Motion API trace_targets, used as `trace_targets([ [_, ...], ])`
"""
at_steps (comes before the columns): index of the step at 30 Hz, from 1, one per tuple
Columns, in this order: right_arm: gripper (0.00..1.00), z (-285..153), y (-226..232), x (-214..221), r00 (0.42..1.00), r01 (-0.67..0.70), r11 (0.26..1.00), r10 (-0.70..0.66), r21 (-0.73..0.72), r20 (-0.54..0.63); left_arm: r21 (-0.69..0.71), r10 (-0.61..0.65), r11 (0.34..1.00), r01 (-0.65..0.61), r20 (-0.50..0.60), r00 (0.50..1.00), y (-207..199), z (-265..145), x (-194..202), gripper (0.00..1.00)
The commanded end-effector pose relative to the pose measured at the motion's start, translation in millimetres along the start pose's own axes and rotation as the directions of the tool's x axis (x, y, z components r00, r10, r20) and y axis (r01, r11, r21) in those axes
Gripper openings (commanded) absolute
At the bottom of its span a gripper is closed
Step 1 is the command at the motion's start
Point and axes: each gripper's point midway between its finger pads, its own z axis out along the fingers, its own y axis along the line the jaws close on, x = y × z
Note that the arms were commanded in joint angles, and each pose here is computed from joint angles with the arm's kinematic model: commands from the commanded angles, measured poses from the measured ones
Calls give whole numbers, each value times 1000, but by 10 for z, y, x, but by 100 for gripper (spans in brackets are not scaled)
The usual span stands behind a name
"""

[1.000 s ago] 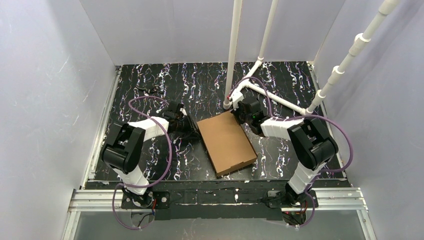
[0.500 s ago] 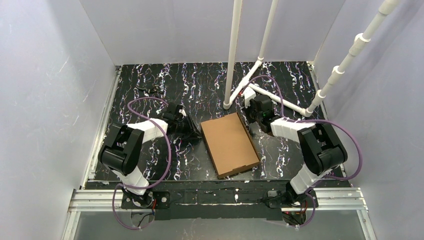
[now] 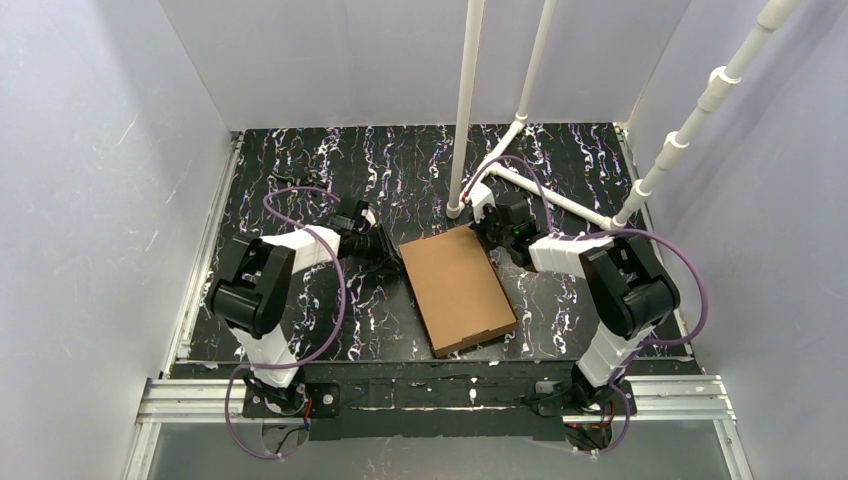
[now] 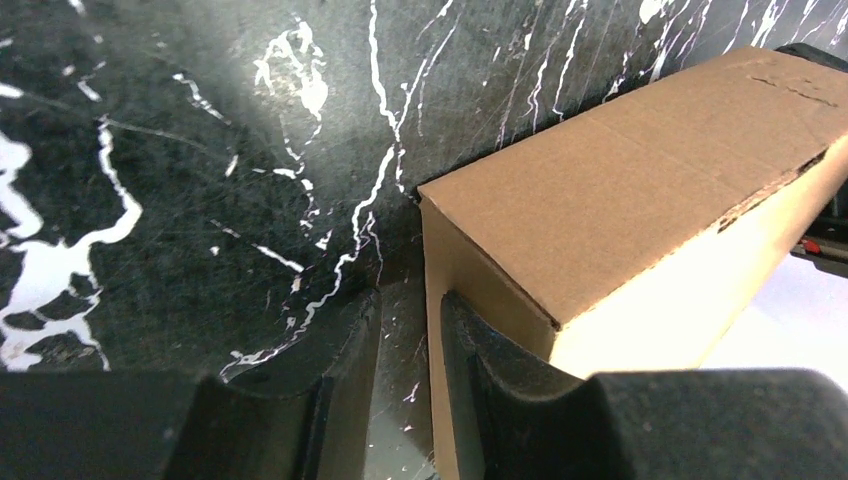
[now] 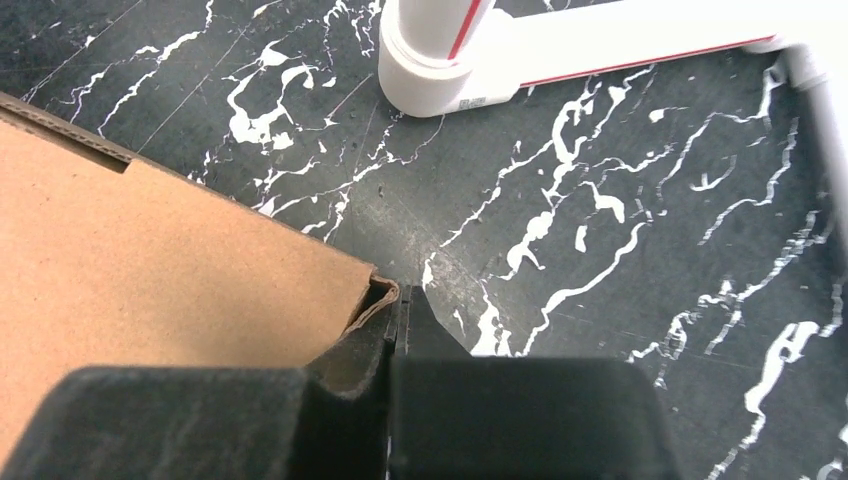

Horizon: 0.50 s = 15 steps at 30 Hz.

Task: Fold the paper box

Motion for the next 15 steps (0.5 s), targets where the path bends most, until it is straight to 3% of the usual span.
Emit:
trace_targets([
  [1,1,-142,561,-407,980,152,972,-124,-180,157,106,83,991,-80,-28,996,-379,96,35,29],
  [8,2,-272,-170,-135,1000,-9,1000,9,-1,14,-15,65,998,-64,80,995,-48,-208,-154,35],
  [15,13,-338,-313,98,997,-61,998,62,24,-47,8,75,997,-76,93,993,51,-423,-101,42],
])
